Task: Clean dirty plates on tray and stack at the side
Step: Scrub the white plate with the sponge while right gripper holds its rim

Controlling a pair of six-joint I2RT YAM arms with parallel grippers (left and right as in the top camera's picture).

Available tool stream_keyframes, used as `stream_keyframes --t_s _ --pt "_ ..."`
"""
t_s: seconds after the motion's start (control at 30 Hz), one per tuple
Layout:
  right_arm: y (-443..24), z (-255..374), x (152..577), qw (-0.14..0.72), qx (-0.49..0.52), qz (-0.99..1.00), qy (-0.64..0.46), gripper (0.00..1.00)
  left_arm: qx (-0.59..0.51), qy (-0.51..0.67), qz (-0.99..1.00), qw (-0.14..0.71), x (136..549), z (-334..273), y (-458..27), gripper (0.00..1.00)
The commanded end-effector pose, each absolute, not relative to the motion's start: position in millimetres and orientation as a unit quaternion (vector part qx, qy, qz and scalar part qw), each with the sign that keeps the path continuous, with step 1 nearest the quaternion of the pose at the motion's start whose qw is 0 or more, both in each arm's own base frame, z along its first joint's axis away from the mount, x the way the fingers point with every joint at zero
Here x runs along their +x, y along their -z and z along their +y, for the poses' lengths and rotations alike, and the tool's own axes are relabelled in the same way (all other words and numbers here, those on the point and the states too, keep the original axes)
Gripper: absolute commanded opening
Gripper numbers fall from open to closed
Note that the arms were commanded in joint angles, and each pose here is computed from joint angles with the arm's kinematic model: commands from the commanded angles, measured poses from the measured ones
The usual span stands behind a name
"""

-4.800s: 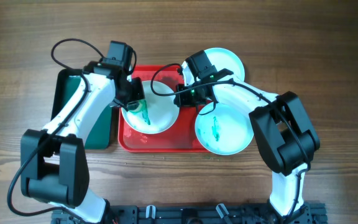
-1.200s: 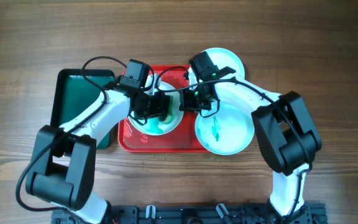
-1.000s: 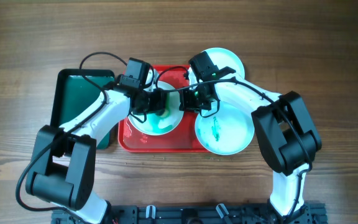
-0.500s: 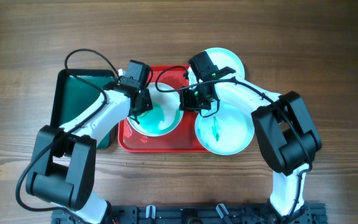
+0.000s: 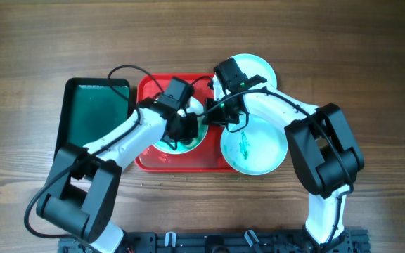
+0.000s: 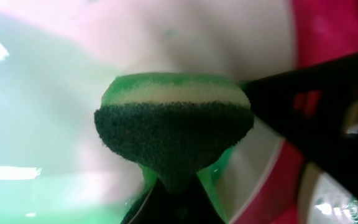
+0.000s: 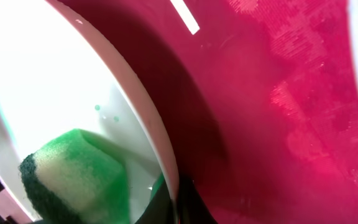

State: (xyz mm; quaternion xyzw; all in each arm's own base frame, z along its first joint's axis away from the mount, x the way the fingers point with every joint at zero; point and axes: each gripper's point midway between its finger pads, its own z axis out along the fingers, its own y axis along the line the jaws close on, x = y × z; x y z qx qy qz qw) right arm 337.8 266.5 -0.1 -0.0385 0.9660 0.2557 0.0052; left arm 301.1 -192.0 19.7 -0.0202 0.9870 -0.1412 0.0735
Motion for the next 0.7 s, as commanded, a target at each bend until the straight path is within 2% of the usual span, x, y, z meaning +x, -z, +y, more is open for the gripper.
stream_keyframes --t_s 0.0,0.23,0.43,0.53,0.67 --pt "12.4 258.8 331.4 -0.009 -0.041 0.969 -0.245 0.04 -0.05 0.119 0.987 0.094 312.7 -188.2 -7.7 0.04" --pt "12.8 258.0 330.2 -0.011 -0.042 0.969 -0.243 0.04 -0.074 0.0 0.983 0.169 347.4 -148.3 17.3 0.04" --pt "13.4 256.9 330.9 -0.009 -0.041 0.97 -0.239 0.04 -0.155 -0.124 0.952 0.235 364.4 -89.0 5.5 0.04" --pt "13.4 256.9 331.0 -0.009 -0.041 0.97 -0.239 0.04 -0.163 -0.125 0.955 0.213 358.5 -80.1 9.4 0.04" --pt "13.8 256.2 331.5 -0.007 -0.041 0.971 -0.237 0.04 -0.143 -0.075 0.98 0.117 324.8 -97.3 25.1 0.04"
